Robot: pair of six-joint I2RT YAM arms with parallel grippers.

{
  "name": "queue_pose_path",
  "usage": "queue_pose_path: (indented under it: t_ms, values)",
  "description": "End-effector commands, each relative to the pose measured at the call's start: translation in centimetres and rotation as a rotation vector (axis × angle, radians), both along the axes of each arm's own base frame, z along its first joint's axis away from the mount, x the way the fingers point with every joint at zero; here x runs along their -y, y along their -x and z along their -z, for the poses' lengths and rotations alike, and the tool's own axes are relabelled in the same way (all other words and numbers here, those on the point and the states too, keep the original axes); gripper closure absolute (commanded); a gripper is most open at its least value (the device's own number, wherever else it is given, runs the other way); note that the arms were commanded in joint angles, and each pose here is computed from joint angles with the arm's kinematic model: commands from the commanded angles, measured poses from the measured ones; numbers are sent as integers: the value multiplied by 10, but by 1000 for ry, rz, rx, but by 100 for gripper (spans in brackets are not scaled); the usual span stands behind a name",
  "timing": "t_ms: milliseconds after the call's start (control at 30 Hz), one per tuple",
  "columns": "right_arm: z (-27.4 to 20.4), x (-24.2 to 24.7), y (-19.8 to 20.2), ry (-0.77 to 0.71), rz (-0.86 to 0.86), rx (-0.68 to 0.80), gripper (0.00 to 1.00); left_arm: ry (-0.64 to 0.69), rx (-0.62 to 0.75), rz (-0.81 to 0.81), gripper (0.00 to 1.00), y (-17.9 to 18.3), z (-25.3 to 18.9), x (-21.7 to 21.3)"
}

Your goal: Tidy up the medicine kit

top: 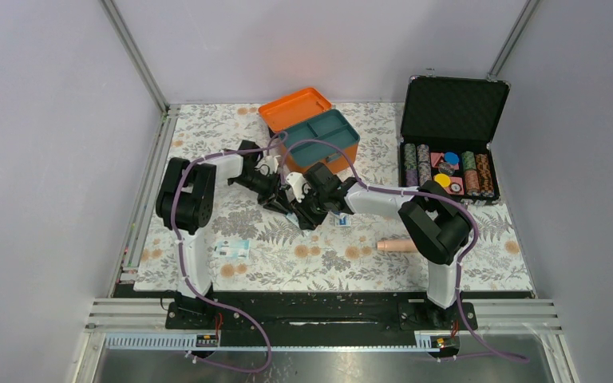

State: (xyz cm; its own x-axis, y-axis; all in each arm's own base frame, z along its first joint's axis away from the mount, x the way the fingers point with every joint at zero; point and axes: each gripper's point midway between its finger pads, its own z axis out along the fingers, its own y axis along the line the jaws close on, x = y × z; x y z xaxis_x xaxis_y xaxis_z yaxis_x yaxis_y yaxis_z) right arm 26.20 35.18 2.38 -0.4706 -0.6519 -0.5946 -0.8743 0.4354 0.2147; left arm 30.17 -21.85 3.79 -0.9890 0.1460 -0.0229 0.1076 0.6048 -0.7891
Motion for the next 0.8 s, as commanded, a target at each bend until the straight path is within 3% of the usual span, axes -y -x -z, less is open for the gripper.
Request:
queue_pose_path:
  t_ms: [0, 167, 267, 333, 400, 567, 767]
  values:
    - [-26, -9, -9, -55, 4, 32, 62, 58, 15, 27, 81, -6, -8, 10]
    - [-25, -9, -9, -53, 6, 30, 62, 79, 27, 43, 92, -6, -14, 12]
    - [-27, -7, -11, -52, 10, 28, 55, 91, 52, 53, 100, -7, -21, 12]
    - [-35, -4, -13, -66, -5, 23, 34, 92, 77, 62, 100, -7, -27, 10]
    - [-61, 5, -9, -116, -69, 11, 3, 89, 94, 85, 100, -2, -37, 6]
    - [-154, 58, -8, -304, -47, -28, 0, 82, 173, 219, 100, 27, -65, -9]
    - [-204, 117, -36, -301, 195, 65, 1, 77, 449, 383, 100, 45, -119, -24]
